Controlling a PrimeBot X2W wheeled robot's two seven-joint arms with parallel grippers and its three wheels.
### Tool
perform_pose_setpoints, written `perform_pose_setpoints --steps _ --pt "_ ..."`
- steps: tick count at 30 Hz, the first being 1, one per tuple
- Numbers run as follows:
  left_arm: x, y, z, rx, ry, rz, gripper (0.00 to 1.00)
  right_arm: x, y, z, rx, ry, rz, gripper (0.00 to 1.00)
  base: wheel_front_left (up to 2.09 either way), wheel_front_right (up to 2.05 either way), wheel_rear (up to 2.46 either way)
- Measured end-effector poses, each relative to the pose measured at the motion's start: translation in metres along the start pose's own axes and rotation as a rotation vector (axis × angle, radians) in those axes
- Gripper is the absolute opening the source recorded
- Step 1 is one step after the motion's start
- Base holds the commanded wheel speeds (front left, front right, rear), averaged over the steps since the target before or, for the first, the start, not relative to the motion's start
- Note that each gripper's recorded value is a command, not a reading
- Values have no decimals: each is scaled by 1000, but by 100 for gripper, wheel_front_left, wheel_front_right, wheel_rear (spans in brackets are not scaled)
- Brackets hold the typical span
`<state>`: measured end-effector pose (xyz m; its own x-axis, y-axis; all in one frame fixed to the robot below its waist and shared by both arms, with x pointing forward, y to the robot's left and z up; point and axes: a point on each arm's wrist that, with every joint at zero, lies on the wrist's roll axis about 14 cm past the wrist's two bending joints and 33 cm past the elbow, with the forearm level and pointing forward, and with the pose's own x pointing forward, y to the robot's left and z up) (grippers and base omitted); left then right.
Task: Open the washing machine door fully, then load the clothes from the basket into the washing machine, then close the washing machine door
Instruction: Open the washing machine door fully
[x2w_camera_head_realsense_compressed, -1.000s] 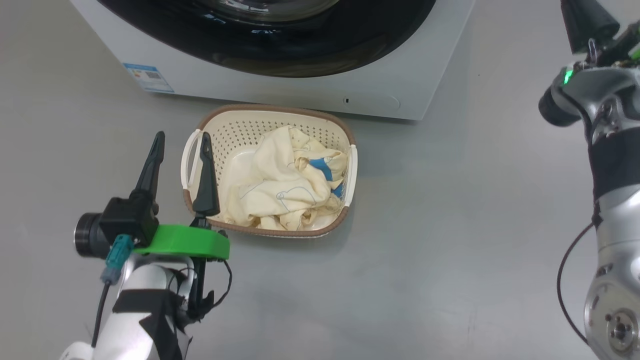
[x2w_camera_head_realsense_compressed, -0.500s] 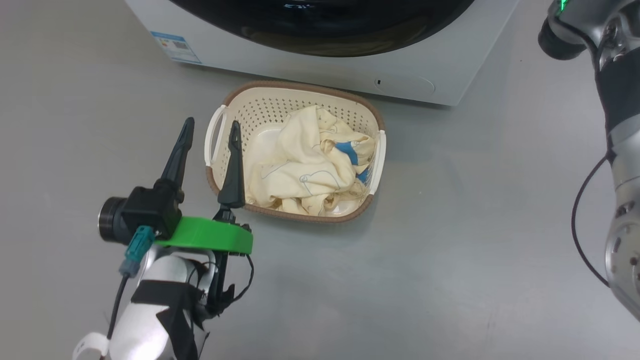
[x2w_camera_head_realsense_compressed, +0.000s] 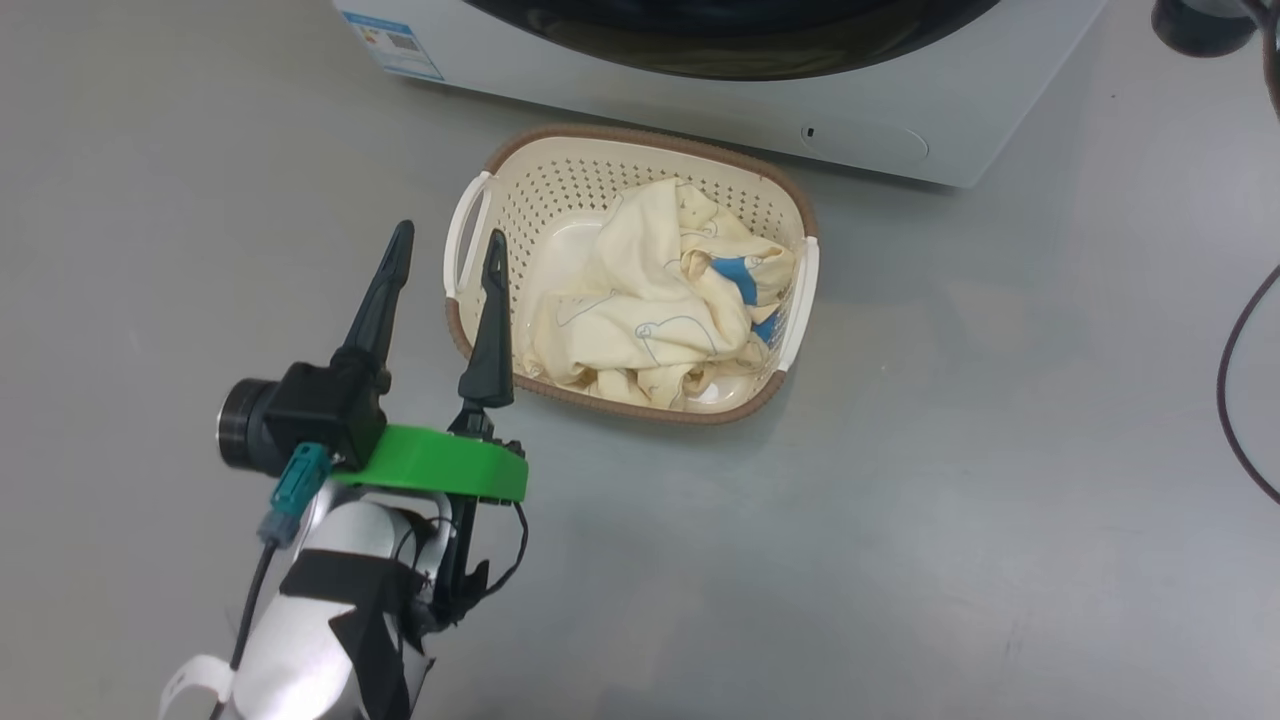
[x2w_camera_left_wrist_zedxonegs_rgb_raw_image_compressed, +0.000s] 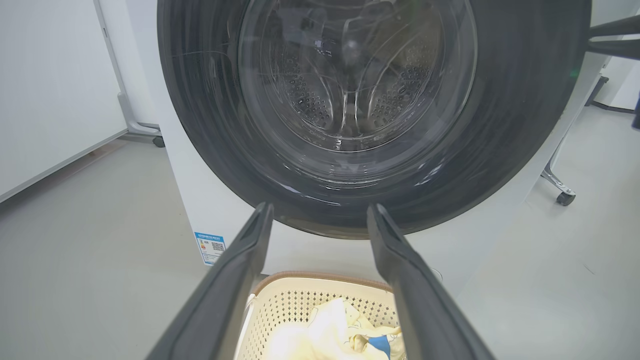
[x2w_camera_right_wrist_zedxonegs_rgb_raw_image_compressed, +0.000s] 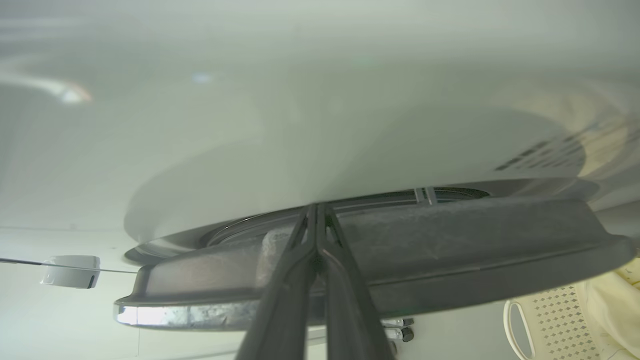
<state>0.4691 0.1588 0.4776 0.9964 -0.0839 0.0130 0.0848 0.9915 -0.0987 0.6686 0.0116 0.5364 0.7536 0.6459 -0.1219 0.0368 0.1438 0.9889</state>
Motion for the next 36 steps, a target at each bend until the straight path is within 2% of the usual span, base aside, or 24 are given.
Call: perform_pose_setpoints --steps 16,36 --pt "4 4 -3 -9 5 17 100 12 -5 -12 -79 108 -52 0 0 0 0" --pt "8 1 1 -17 -9 16 100 -5 -4 -39 -138 276 -27 0 0 0 0"
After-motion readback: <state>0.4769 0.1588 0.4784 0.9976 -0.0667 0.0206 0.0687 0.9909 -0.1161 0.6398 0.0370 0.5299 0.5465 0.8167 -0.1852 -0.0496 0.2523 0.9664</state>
